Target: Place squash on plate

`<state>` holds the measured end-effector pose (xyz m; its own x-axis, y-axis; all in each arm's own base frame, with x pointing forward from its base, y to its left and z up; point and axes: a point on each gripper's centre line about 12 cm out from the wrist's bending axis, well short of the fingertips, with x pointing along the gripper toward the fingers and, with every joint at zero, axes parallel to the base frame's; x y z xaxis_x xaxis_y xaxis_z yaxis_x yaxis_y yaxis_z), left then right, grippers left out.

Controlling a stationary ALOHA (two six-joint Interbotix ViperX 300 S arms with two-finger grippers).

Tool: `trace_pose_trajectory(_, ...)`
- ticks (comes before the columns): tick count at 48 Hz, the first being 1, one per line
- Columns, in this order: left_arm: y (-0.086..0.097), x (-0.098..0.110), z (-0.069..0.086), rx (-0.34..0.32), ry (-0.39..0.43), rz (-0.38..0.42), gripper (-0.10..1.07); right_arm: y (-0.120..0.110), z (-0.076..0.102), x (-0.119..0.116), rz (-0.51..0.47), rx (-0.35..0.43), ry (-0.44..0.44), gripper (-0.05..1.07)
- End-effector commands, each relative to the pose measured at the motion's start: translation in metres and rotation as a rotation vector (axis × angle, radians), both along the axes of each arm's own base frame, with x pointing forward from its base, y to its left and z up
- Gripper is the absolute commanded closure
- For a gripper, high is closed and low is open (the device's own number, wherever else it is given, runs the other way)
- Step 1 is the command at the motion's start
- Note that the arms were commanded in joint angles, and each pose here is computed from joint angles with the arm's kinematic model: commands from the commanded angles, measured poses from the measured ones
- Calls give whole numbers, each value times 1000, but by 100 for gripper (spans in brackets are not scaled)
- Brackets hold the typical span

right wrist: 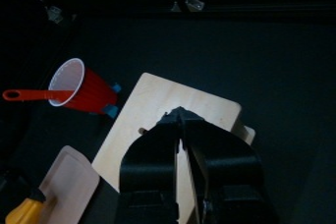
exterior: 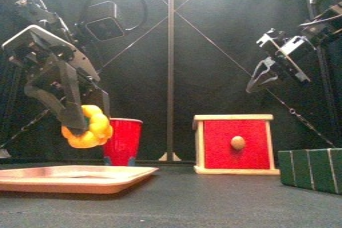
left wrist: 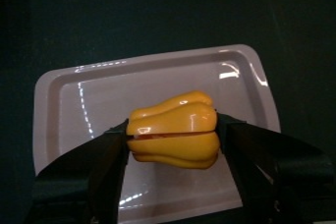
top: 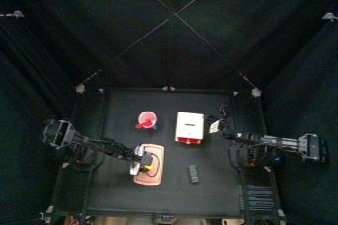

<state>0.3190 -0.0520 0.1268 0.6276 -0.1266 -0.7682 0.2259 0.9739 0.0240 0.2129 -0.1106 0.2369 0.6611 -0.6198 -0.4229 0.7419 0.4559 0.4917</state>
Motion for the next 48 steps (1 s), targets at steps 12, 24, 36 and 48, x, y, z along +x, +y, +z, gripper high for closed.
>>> trace_pose_trajectory(12, -3, 15, -4, 0, 7, -2, 15, 0, 4, 1, 2, -5, -12, 64)
trace_pose_trajectory(24, -4, 17, -9, -13, 62, -2, 15, 0, 4, 1, 0, -5, -12, 64)
trace_pose_trajectory(36, -4, 20, -7, -22, 55, 7, 9, 0, 4, 1, 2, -5, -12, 64)
trace_pose_trajectory(48, -4, 20, -7, -21, 60, 3, -3, 0, 4, 1, 2, -5, -12, 64)
